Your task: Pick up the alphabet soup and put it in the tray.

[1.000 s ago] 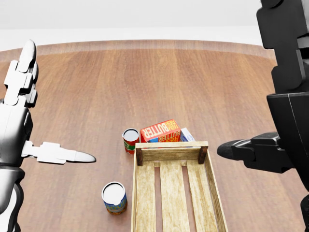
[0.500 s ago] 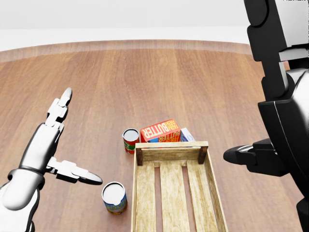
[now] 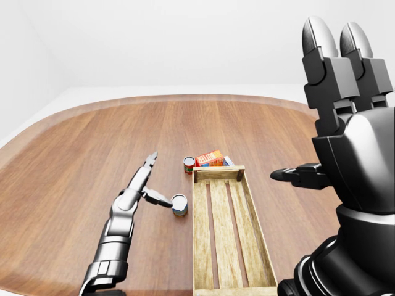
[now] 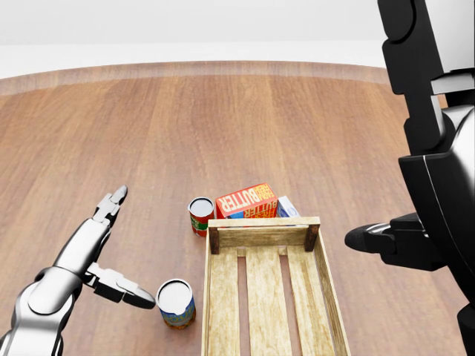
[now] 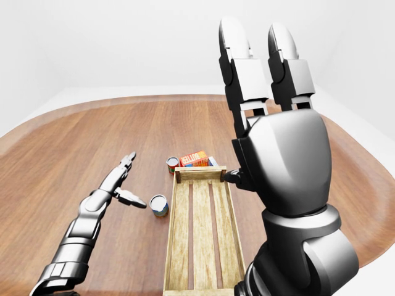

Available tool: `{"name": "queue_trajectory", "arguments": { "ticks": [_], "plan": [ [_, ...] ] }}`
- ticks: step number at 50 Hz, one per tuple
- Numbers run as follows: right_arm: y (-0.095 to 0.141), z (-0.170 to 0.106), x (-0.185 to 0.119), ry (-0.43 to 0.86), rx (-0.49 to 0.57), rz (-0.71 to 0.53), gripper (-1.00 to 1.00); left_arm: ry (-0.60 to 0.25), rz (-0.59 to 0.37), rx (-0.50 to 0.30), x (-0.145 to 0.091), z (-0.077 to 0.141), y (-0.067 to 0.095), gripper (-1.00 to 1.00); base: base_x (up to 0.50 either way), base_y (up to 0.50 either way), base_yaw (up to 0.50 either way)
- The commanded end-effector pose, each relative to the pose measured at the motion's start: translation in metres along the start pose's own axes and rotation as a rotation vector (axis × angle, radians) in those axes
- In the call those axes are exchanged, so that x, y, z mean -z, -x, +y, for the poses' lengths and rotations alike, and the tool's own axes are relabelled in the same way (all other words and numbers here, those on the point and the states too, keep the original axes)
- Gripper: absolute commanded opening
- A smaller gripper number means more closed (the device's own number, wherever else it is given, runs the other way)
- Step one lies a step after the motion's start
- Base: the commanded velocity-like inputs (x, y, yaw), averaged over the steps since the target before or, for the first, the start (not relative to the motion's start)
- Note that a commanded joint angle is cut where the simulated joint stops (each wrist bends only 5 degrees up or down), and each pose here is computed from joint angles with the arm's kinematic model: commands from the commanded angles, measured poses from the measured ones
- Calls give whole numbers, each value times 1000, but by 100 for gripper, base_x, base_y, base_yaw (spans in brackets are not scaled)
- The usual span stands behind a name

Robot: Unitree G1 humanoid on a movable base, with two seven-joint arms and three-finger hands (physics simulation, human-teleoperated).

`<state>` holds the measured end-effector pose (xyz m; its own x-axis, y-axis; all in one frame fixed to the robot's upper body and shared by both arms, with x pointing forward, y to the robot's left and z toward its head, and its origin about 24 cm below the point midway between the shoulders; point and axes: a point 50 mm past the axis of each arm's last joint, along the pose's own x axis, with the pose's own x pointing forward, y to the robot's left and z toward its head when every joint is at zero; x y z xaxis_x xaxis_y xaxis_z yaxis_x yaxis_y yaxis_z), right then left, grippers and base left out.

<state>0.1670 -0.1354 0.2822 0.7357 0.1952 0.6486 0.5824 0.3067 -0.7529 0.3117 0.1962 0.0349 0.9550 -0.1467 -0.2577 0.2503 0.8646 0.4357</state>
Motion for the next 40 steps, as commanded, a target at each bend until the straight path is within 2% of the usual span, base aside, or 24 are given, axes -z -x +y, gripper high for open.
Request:
{"name": "queue_trajectory", "arguments": {
  "ticks": [1,16,27,40],
  "plan": [
    [0,1,0,-5,-5,-1,100,37,-12,52,14,-2,-4,100,0,0,0],
    [1,3,-2,-15,-25,-23,100,58,90,66,39,0,-4,100,0,0,0],
    [0,9,-2,-40,-52,-31,100,79,265,75,72,-5,-2,100,0,0,0],
    [0,12,-3,-59,-65,-36,100,78,359,98,83,-20,-4,100,0,0,0]
  ]
}}
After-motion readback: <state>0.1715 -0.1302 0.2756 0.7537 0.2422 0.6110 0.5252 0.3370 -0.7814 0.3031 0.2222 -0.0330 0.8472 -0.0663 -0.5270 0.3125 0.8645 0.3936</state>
